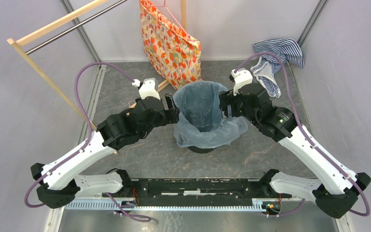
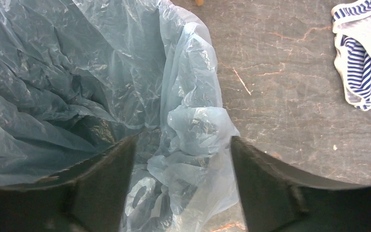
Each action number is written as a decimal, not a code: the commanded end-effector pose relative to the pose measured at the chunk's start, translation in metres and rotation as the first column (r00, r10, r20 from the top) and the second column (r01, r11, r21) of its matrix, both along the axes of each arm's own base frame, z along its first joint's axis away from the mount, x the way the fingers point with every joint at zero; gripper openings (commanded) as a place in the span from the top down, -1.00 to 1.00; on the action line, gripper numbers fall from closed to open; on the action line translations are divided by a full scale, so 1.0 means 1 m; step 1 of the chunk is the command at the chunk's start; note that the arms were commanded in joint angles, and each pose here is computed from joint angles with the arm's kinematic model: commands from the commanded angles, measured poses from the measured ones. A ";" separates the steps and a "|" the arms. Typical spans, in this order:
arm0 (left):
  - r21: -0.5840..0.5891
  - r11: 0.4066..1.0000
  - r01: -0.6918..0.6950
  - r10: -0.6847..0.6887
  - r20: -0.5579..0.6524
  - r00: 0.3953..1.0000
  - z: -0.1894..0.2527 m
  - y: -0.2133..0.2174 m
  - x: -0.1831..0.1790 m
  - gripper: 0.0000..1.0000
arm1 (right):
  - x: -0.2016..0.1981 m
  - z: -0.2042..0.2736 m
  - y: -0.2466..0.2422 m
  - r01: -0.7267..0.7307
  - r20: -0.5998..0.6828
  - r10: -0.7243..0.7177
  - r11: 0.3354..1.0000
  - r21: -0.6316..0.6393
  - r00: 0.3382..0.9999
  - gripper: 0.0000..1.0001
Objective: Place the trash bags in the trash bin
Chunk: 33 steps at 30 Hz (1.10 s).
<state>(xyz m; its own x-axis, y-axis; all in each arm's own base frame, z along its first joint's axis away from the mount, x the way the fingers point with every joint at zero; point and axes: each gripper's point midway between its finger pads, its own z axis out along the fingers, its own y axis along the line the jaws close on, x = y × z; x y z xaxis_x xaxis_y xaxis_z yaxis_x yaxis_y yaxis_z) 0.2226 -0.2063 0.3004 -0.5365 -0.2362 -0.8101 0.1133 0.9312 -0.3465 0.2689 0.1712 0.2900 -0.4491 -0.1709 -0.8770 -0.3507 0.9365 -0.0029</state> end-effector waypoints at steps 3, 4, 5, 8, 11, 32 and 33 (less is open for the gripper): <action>-0.034 0.999 0.017 -0.015 0.062 0.998 0.028 0.005 -0.003 -0.74 | 0.003 0.000 0.005 0.020 -0.017 -0.020 0.999 0.038 1.000 -0.15; -0.034 0.999 0.018 -0.016 0.062 0.998 0.028 0.005 -0.003 -0.74 | 0.004 0.000 0.005 0.024 -0.017 -0.024 0.999 0.037 1.000 -0.03; -0.034 0.999 0.020 -0.018 0.062 0.998 0.029 0.005 -0.003 -0.74 | 0.004 0.000 0.004 0.031 -0.018 -0.030 0.999 0.036 0.999 0.05; -0.037 0.999 0.022 -0.020 0.061 0.998 0.029 0.004 -0.003 -0.74 | 0.004 0.002 0.003 0.036 -0.015 -0.036 0.999 0.034 0.999 0.33; -0.040 0.999 0.026 -0.024 0.060 0.998 0.030 0.003 -0.003 -0.74 | 0.005 0.000 0.002 0.039 -0.018 -0.038 0.999 0.028 0.999 0.38; -0.188 0.966 0.179 -0.139 0.207 0.969 0.094 0.017 -0.033 -0.99 | -0.037 0.107 -0.027 -0.076 0.312 -0.003 0.968 0.241 0.950 -0.96; -0.192 0.965 0.178 -0.135 0.218 0.967 0.097 0.021 -0.035 -1.00 | -0.041 0.112 -0.032 -0.077 0.333 -0.013 0.964 0.256 0.943 -0.96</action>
<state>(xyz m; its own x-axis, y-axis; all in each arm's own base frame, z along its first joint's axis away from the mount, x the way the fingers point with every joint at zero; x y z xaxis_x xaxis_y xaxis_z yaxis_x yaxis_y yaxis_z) 0.1954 -0.1970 0.3563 -0.4966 -0.3028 -0.8134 0.2590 0.8428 -0.4718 0.2407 0.1508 0.3605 -0.2719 -0.0166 -0.9622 -0.3780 0.9213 0.0909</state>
